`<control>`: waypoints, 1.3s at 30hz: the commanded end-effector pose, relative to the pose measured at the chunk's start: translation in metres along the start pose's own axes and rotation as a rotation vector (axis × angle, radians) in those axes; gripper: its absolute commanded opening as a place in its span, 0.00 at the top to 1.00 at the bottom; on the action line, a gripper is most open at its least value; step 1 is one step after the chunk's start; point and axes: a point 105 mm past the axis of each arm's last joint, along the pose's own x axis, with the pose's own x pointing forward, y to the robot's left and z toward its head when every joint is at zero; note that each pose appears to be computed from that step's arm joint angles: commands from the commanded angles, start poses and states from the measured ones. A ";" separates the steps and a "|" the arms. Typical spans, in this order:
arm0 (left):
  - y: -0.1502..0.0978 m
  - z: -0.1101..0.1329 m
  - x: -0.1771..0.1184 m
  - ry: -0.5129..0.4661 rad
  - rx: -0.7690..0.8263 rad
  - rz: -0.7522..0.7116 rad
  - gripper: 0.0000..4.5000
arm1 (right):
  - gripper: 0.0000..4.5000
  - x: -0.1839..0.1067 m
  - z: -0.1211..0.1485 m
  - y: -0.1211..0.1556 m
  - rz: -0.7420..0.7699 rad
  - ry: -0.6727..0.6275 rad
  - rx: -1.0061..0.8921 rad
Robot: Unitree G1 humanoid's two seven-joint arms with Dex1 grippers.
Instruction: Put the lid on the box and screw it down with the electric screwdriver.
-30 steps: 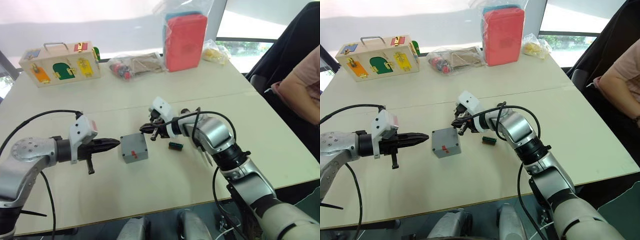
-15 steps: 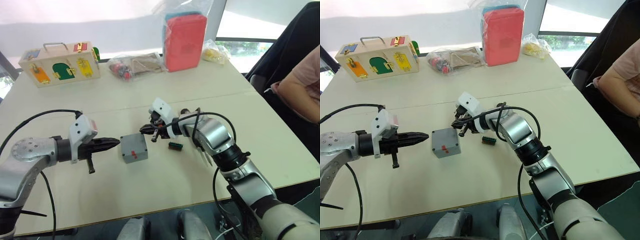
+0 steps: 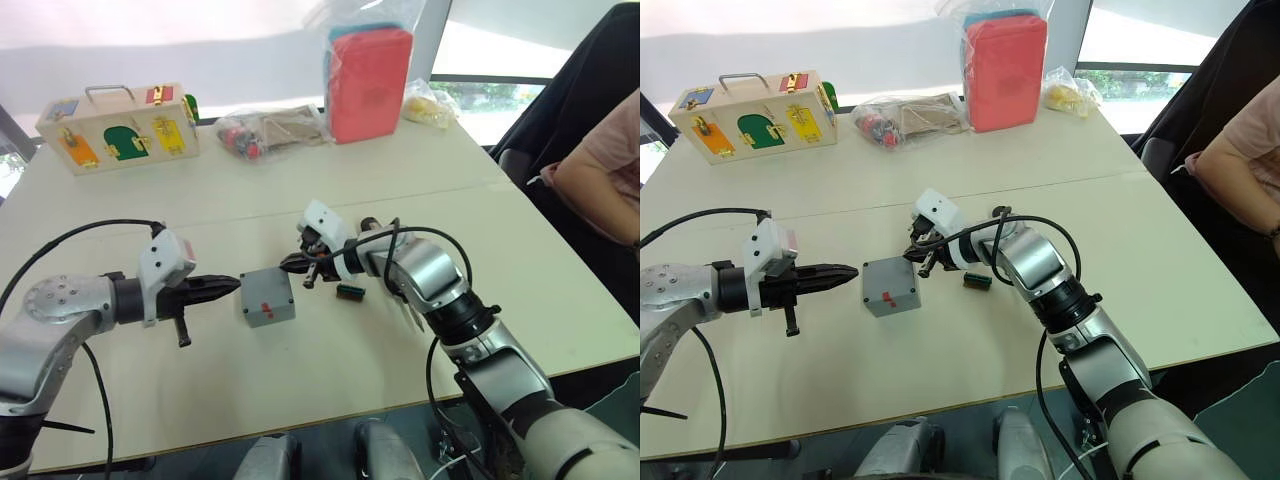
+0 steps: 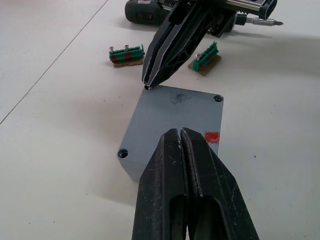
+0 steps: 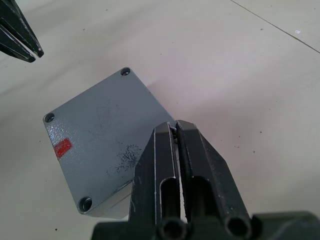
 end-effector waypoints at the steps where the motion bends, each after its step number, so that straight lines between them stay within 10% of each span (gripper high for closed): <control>1: -0.001 0.010 0.000 -0.027 0.040 0.003 1.00 | 0.99 0.006 -0.003 0.005 0.023 0.010 -0.021; 11: -0.004 0.009 0.002 -0.028 0.040 -0.001 1.00 | 0.90 0.008 -0.011 0.001 0.026 0.024 -0.002; 22: -0.004 0.010 0.006 -0.040 0.034 -0.013 1.00 | 0.01 -0.027 0.014 -0.001 -0.005 -0.031 -0.097; 28: -0.005 0.011 0.010 -0.058 0.037 -0.025 1.00 | 0.00 -0.064 0.022 -0.018 -0.136 -0.044 -0.060; 39: -0.011 0.026 0.029 -0.126 0.081 -0.100 1.00 | 0.00 -0.146 -0.037 -0.059 -0.438 0.408 0.317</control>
